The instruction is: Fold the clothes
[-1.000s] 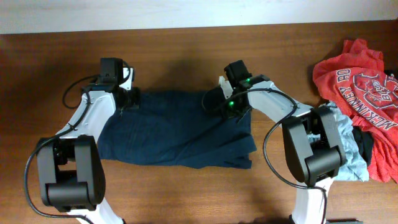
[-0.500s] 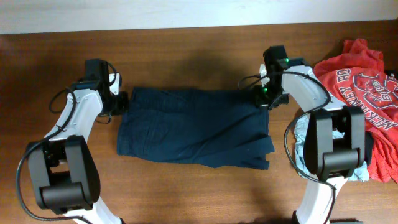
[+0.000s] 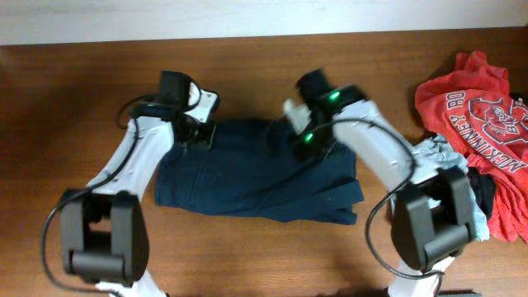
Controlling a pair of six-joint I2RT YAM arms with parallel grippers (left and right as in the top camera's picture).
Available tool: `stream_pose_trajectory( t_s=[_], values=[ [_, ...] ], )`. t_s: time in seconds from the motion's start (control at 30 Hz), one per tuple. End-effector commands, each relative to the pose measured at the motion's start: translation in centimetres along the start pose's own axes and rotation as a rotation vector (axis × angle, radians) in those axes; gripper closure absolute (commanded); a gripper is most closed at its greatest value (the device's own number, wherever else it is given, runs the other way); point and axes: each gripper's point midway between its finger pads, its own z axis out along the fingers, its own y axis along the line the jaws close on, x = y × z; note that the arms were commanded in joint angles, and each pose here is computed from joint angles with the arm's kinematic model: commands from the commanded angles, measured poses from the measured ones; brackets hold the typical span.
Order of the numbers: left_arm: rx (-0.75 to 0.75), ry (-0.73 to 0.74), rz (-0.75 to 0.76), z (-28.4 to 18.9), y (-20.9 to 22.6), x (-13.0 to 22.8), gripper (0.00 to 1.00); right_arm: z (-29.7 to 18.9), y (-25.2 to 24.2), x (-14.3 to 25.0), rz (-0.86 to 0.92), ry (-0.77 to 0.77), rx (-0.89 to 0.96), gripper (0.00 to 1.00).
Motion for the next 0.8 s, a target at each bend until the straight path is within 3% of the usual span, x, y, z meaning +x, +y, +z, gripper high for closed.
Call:
stream_pose_trajectory(
  t_s=[0.0,0.17,0.37,0.77],
  values=[
    [0.012,0.098,0.001,3.6,0.9,2.1,0.99,3.3,1.3,4.5,-0.019,0.144,-0.002,0.96],
    [-0.086,0.164,-0.075,6.8,4.1,3.8,0.99,5.9,-1.7,9.5,0.237,0.255,0.113,0.96],
    [-0.191,0.181,-0.215,6.5,8.5,5.2,1.0,7.1,-5.9,12.6,0.529,0.277,0.193,0.96],
    [-0.22,0.19,-0.361,4.9,13.2,7.4,0.99,5.0,-11.1,15.4,0.746,0.315,0.33,0.96]
  ],
)
